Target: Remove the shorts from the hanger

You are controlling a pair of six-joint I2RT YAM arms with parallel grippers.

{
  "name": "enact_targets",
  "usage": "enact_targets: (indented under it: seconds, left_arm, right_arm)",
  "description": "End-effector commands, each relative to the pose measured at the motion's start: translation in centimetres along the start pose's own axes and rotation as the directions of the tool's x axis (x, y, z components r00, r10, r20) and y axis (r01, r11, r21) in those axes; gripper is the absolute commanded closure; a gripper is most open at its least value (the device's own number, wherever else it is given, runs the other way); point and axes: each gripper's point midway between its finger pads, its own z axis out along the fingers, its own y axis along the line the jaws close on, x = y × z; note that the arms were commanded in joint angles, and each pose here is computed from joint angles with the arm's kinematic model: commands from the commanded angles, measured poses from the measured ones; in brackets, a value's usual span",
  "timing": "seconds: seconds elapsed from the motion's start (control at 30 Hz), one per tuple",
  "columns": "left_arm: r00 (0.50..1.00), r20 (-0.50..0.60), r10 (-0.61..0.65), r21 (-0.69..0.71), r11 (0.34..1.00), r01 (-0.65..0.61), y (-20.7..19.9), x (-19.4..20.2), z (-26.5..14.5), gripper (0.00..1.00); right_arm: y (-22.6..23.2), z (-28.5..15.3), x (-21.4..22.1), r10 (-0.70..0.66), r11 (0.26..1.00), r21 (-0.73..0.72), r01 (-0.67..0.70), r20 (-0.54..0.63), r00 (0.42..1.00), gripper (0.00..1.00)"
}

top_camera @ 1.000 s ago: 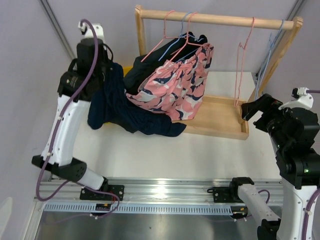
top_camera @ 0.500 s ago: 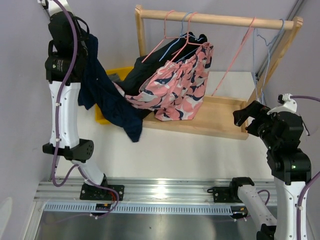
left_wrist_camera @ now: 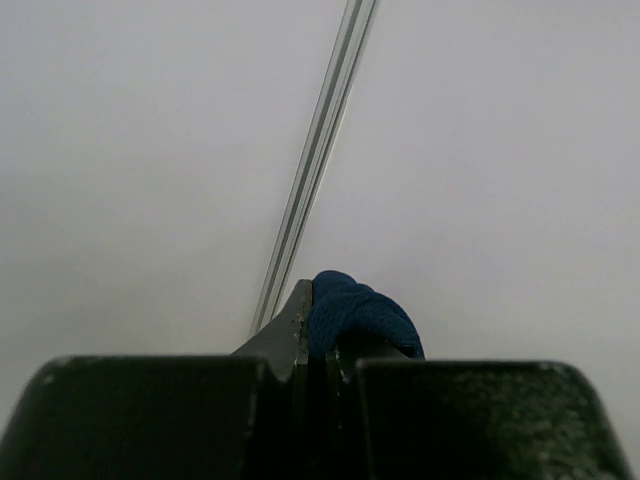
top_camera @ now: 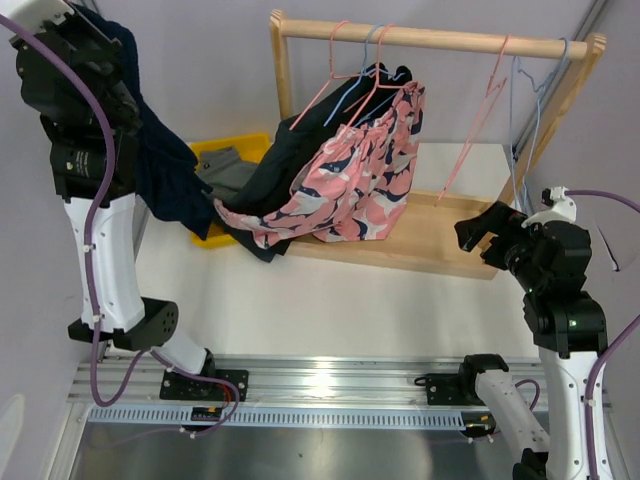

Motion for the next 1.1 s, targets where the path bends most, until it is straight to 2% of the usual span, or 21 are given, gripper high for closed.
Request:
enact_targets:
  seconds: [0.0,0.03,0.17,0.4,0.5,0.6,0.63,0.67,0.7,0.73,0.8,0.9,1.0,1.03,1.07]
  left_arm:
    - [0.995,0.092,-0.042,0.060,0.998,0.036,-2.3,-1.3,1.8,1.00]
    - [0.993,0.105,-0.053,0.080,0.996,0.045,-2.9,-1.5,2.0,1.00]
    - [0.997,0.055,-0.062,0.172,0.984,0.052,-6.6,2.7,4.1,1.00]
    - [0.988,-0.151,0.045,0.263,0.965,-0.004,-11.6,16.6,7.4,1.00]
    - [0.962,-0.262,0.082,0.286,0.958,-0.004,-12.1,21.9,6.9,1.00]
    - [0.920,-0.372,0.121,0.240,0.970,-0.030,-10.3,27.1,5.4,0.96]
    - [0.916,-0.383,0.118,0.229,0.973,-0.030,-9.9,27.2,5.1,0.75]
    - [0.908,-0.404,0.114,0.221,0.975,-0.024,-9.6,28.0,4.7,0.45]
    - [0.872,-0.464,0.154,0.220,0.974,-0.055,-8.6,30.8,3.7,0.17]
    - [0.866,-0.483,0.127,0.184,0.982,-0.041,-8.0,30.8,3.3,0.01]
    - [0.816,-0.557,0.153,0.158,0.984,-0.077,-6.5,32.6,1.6,0.01]
    - [0.786,-0.601,0.145,0.164,0.985,-0.056,-5.5,32.1,-1.2,0.01]
    - [0.804,-0.576,0.147,0.241,0.971,-0.005,-5.9,28.2,-4.8,0.01]
    - [0.772,-0.602,0.203,0.296,0.955,-0.020,-6.0,29.6,-7.2,0.01]
    - [0.790,-0.585,0.182,0.306,0.952,0.007,-5.7,27.1,-8.5,0.01]
  right_arm:
    - [1.1,-0.3,-1.4,-0.011,0.999,-0.050,0.014,0.055,0.998,0.01]
    - [1.1,-0.4,-1.3,-0.013,0.999,-0.050,0.015,0.055,0.998,0.01]
    - [0.7,-0.5,-0.8,-0.020,0.999,-0.042,0.022,0.049,0.999,0.01]
    - [0.4,-0.4,0.3,-0.017,0.999,-0.047,0.019,0.031,0.999,0.01]
    - [1.0,-0.7,0.3,-0.032,0.996,-0.084,0.035,0.035,0.999,0.01]
    - [4.2,-1.7,-0.7,-0.060,0.967,-0.243,0.072,0.054,0.997,0.01]
    - [5.1,-2.0,-1.0,-0.065,0.956,-0.283,0.080,0.060,0.996,0.01]
    - [5.9,-2.3,-1.5,-0.069,0.945,-0.316,0.088,0.072,0.995,0.01]
    - [7.3,-2.9,-2.9,-0.076,0.925,-0.365,0.109,0.104,0.992,0.01]
    - [8.5,-3.5,-3.2,-0.078,0.901,-0.418,0.114,0.102,0.992,0.01]
    - [10.8,-4.4,-5.6,-0.079,0.866,-0.481,0.138,0.141,0.987,0.01]
    - [13.5,-5.0,-9.1,-0.055,0.826,-0.543,0.148,0.185,0.981,0.01]
    - [15.9,-4.9,-11.4,-0.036,0.792,-0.591,0.150,0.200,0.979,0.02]
    - [16.9,-4.1,-12.6,-0.034,0.786,-0.599,0.151,0.202,0.979,0.02]
    - [17.6,-3.6,-13.0,-0.045,0.782,-0.602,0.163,0.206,0.978,0.03]
